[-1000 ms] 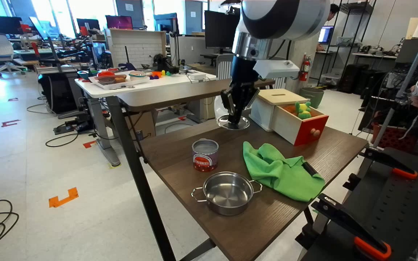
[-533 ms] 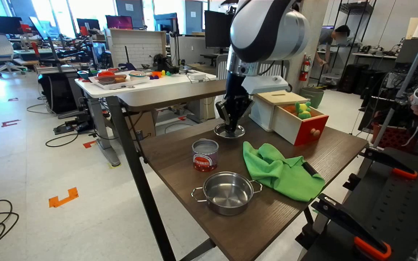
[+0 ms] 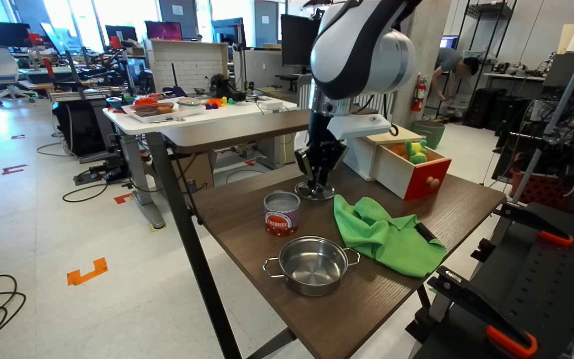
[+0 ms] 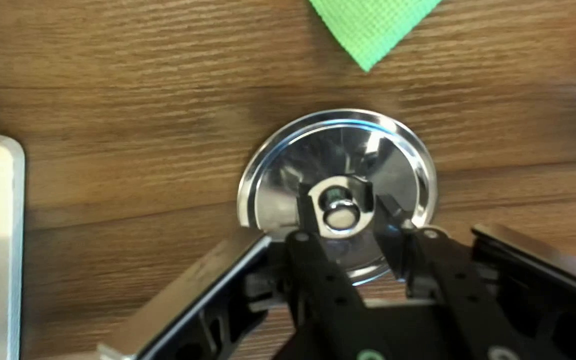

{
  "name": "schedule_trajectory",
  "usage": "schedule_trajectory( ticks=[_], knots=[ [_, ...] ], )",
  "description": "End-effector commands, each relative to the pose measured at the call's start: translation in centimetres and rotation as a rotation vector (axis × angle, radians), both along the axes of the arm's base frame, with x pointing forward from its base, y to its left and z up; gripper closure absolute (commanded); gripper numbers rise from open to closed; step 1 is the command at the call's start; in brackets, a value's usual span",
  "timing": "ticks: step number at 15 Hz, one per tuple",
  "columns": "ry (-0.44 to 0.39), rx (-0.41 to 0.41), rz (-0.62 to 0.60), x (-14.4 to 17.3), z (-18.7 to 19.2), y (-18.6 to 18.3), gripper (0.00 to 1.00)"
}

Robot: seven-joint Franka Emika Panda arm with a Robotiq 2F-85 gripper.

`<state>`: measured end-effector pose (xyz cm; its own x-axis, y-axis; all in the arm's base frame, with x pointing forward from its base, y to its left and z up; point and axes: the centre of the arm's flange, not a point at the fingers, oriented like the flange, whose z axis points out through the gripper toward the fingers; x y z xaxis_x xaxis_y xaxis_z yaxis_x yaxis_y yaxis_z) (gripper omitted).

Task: Uncover the pot

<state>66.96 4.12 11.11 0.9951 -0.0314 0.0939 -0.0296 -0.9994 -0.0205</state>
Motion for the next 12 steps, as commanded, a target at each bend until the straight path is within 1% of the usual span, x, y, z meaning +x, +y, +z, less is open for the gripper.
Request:
schedule_trajectory(
  ticks=[1,4,5,6,9,10,12],
  knots=[
    [0.017,0.014,-0.007,0.1,1.3,0.5,0.34],
    [0.01,0.065,0.002,-1.1,3.6,0.7,0.11],
    [-0.005,0.1,0.015,-2.1,4.9,0.8,0.05],
    [-0.017,0.137,0.03,-3.1,6.0,0.9,0.0],
    [-0.039,0.234,0.093,-6.3,9.1,0.7,0.0],
    [-0.03,0.174,0.061,-2.4,6.2,2.1,0.0],
    [-0.033,0.198,0.086,-3.9,7.9,1.7,0.0]
  ],
)
